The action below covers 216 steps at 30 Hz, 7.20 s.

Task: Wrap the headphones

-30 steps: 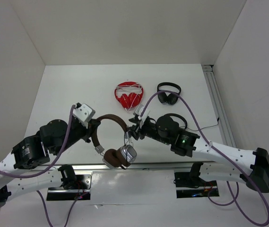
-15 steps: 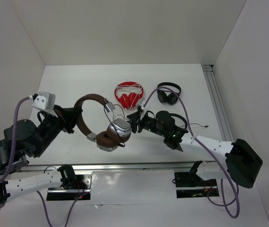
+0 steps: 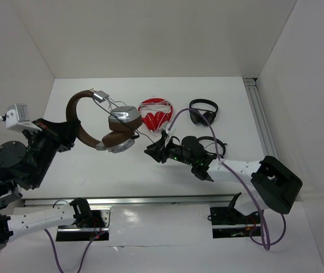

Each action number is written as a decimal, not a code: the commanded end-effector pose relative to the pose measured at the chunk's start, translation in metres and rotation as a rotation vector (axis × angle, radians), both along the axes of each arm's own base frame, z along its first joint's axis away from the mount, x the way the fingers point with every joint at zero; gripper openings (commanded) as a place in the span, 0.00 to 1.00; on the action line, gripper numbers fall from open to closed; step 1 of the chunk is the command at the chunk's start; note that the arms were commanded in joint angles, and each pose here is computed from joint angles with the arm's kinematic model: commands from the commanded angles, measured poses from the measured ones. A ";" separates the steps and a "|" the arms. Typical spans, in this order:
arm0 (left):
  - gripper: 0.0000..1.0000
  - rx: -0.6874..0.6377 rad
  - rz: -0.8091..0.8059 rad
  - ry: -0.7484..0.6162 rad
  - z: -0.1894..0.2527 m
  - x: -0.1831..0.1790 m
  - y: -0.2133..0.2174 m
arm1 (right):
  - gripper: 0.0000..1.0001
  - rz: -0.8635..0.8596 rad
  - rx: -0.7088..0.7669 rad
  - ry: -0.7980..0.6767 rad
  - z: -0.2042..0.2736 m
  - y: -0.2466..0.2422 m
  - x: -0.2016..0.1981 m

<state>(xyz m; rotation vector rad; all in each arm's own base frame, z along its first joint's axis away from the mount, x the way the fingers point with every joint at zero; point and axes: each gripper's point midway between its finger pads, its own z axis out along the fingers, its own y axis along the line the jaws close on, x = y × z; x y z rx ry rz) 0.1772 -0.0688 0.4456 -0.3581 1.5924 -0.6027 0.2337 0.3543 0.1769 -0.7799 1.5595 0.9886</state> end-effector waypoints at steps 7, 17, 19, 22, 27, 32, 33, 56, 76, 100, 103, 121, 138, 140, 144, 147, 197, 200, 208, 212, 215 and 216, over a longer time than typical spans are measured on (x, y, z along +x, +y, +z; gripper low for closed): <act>0.00 -0.200 0.244 0.064 0.000 0.019 0.011 | 0.00 -0.015 0.039 -0.024 0.002 0.018 -0.013; 0.00 -0.045 0.491 0.067 -0.011 0.057 0.011 | 0.00 -0.170 -0.147 0.029 -0.028 0.040 -0.047; 0.00 -0.009 0.475 0.074 -0.011 0.070 0.004 | 0.00 -0.156 -0.201 0.031 -0.037 0.045 -0.063; 0.00 0.027 0.461 0.124 -0.031 0.095 -0.003 | 0.00 -0.144 -0.247 0.031 -0.038 0.052 -0.073; 0.00 0.024 0.480 0.197 -0.057 0.116 -0.005 | 0.00 -0.089 -0.263 0.014 -0.026 0.065 -0.089; 0.00 0.021 0.437 0.283 -0.088 0.131 -0.014 | 0.00 -0.103 -0.325 -0.005 -0.028 0.070 -0.089; 0.00 0.023 0.445 0.300 -0.095 0.135 -0.013 | 0.00 -0.113 -0.326 -0.007 -0.026 0.070 -0.087; 0.00 0.268 0.511 0.647 -0.203 0.166 0.016 | 0.00 0.187 -0.382 -0.104 0.030 0.110 -0.141; 0.00 0.019 0.283 0.666 -0.192 0.166 0.021 | 0.00 0.179 -0.462 -0.123 -0.019 0.107 -0.094; 0.00 0.383 0.408 0.759 -0.243 0.157 0.029 | 0.00 0.217 -0.348 -0.180 0.089 0.116 -0.083; 0.00 0.545 0.387 0.712 -0.230 0.152 0.019 | 0.00 0.173 -0.402 -0.222 0.097 0.100 -0.068; 0.00 0.836 0.153 0.747 -0.252 0.121 -0.011 | 0.00 -0.140 -0.529 -0.307 0.140 0.004 -0.014; 0.00 0.763 -0.183 0.557 -0.238 0.074 -0.053 | 0.00 -0.513 -0.453 -0.303 0.141 -0.049 0.083; 0.00 0.770 -0.171 0.541 -0.232 0.072 -0.051 | 0.02 -0.535 -0.476 -0.299 0.136 -0.056 0.093; 0.00 0.800 -0.099 0.544 -0.229 0.069 -0.039 | 0.04 -0.576 -0.465 -0.283 0.144 -0.071 0.109; 0.00 0.803 -0.073 0.559 -0.232 0.069 -0.036 | 0.18 -0.608 -0.424 -0.284 0.158 -0.086 0.115; 0.00 0.081 -0.238 0.131 -0.009 0.066 -0.107 | 0.22 0.014 0.135 0.191 -0.033 0.011 0.090; 0.00 0.041 -0.165 0.129 -0.003 0.069 -0.094 | 0.21 0.010 0.132 0.233 -0.053 0.011 0.088; 0.00 -0.036 -0.044 0.160 -0.004 0.071 -0.075 | 0.00 0.030 0.130 0.244 -0.069 0.021 0.066; 0.00 -0.048 0.051 0.188 -0.012 0.076 -0.062 | 0.00 0.005 0.110 0.273 -0.083 0.023 0.048; 0.00 -0.026 0.158 0.202 -0.020 0.086 -0.049 | 0.00 -0.057 0.076 0.264 -0.086 0.024 0.027; 0.00 -0.022 0.215 0.210 -0.025 0.089 -0.042 | 0.00 -0.119 0.092 0.241 -0.076 0.020 0.029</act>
